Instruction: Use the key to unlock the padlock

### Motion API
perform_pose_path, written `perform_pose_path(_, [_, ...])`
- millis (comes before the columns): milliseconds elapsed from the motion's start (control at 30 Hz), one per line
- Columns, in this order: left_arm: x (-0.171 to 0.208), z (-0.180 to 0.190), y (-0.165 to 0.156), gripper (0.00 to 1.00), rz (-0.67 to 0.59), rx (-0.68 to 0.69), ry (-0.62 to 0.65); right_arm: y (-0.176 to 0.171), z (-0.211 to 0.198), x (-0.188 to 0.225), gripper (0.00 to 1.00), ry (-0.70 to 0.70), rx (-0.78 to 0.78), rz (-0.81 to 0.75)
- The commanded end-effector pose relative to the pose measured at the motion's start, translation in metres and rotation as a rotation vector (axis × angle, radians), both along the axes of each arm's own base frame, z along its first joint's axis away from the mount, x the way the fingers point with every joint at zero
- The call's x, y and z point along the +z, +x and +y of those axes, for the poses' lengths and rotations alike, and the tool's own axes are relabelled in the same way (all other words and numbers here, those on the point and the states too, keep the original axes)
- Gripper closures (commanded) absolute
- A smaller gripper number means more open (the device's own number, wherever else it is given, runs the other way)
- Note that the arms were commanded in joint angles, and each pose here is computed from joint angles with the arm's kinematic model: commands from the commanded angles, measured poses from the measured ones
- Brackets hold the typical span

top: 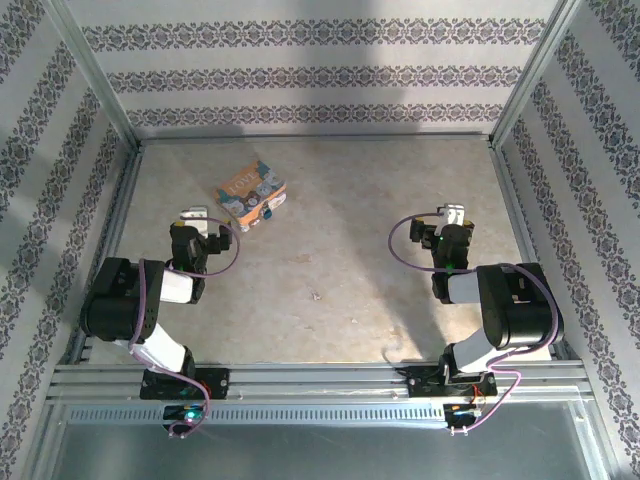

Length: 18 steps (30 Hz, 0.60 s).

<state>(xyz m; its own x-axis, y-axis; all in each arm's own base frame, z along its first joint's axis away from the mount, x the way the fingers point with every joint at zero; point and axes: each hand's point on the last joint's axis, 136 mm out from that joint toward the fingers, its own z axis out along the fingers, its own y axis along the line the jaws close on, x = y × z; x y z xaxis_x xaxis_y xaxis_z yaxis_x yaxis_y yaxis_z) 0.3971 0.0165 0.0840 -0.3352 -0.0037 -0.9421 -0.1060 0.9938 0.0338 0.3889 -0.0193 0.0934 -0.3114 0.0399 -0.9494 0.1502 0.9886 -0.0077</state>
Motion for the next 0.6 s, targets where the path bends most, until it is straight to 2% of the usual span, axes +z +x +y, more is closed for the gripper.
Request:
perform_pose_path(0, [0.0048,-0.0012,0.0031,0.01,-0.008,-0.014,-0.002,0.0003,0.0024,0.0078,0.02,0.002,-0.003,-0.032])
perform_pose_path(567, [0.0054,0.0013,0.0025,0.01,-0.013,0.002,-0.003,0.0003,0.0024,0.0079,0.02,0.002,-0.003,-0.032])
